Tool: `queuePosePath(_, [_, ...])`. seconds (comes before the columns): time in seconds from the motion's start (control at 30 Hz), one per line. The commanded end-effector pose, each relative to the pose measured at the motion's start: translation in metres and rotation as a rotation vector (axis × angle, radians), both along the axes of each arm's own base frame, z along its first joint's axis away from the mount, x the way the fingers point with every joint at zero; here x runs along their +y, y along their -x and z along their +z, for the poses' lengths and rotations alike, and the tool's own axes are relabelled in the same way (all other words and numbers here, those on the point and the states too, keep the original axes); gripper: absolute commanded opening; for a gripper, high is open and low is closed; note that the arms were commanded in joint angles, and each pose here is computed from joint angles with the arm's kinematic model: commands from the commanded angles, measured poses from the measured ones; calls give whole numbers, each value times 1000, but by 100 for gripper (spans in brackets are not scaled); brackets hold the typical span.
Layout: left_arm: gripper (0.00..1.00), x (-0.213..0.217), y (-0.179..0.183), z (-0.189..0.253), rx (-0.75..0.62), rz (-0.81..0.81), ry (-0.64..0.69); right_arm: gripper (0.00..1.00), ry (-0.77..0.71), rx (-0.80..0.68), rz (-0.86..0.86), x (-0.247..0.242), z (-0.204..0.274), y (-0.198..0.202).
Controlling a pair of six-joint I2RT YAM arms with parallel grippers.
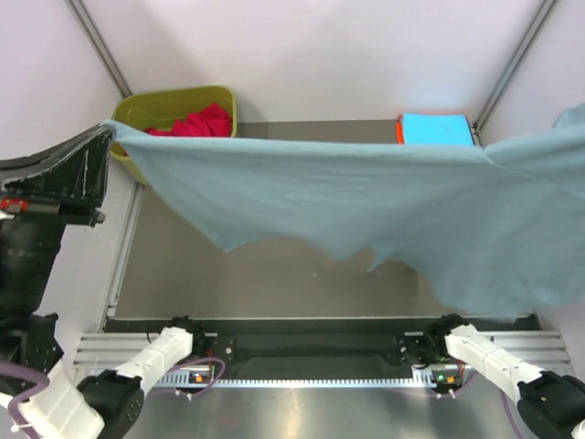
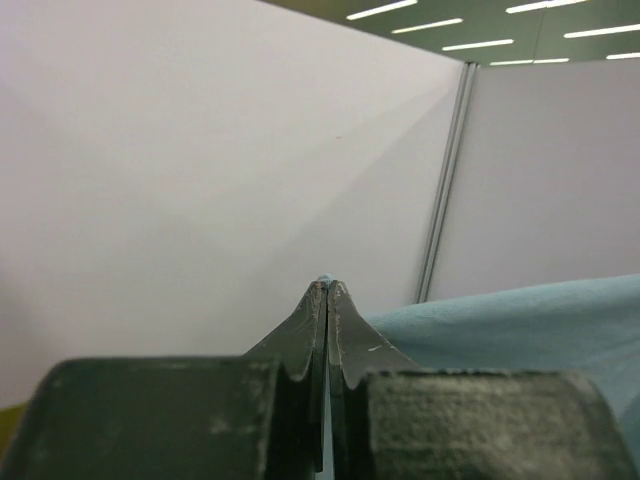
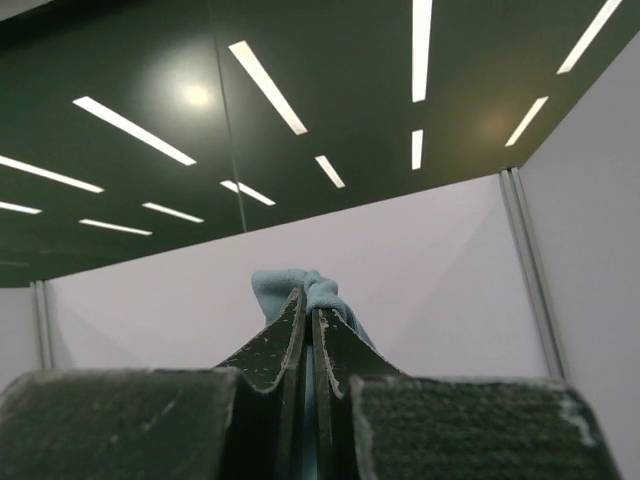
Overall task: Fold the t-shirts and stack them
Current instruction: Flatten the tshirt out
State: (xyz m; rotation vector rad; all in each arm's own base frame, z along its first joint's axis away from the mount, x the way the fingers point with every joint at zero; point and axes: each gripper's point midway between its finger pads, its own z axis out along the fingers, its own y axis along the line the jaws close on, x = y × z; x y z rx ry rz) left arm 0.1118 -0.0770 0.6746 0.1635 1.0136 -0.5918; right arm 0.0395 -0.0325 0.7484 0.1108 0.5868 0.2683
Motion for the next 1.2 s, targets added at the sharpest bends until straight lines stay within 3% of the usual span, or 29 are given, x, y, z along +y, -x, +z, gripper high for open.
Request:
queuePosePath(0.0, [0, -5, -20, -2, 10, -12, 22, 0, 38, 19, 23, 15, -2, -17])
queuePosePath(0.13, [0, -2, -52, -13, 63, 46, 23, 0, 65, 78, -7, 28, -6, -57])
queuePosePath(0.33, [0, 10, -163, -81, 307, 264, -38, 0, 122, 269, -113, 54, -45, -164])
queuePosePath(0.5, [0, 6, -265, -174, 527, 379, -162, 0, 234, 468, -198, 85, -118, -269])
queuePosePath(0.67, [0, 5, -334, -249, 585, 445, -218, 0, 308, 621, -246, 101, -206, -350])
queuePosePath(0.8, [0, 11, -377, -308, 658, 496, -260, 0, 313, 745, -205, 104, -275, -415])
queuePosePath(0.97, [0, 5, -423, -373, 746, 470, -281, 0, 323, 841, -186, 105, -328, -482])
queuePosePath(1.17, [0, -5, -444, -402, 797, 434, -277, 0, 330, 902, -198, 97, -358, -519])
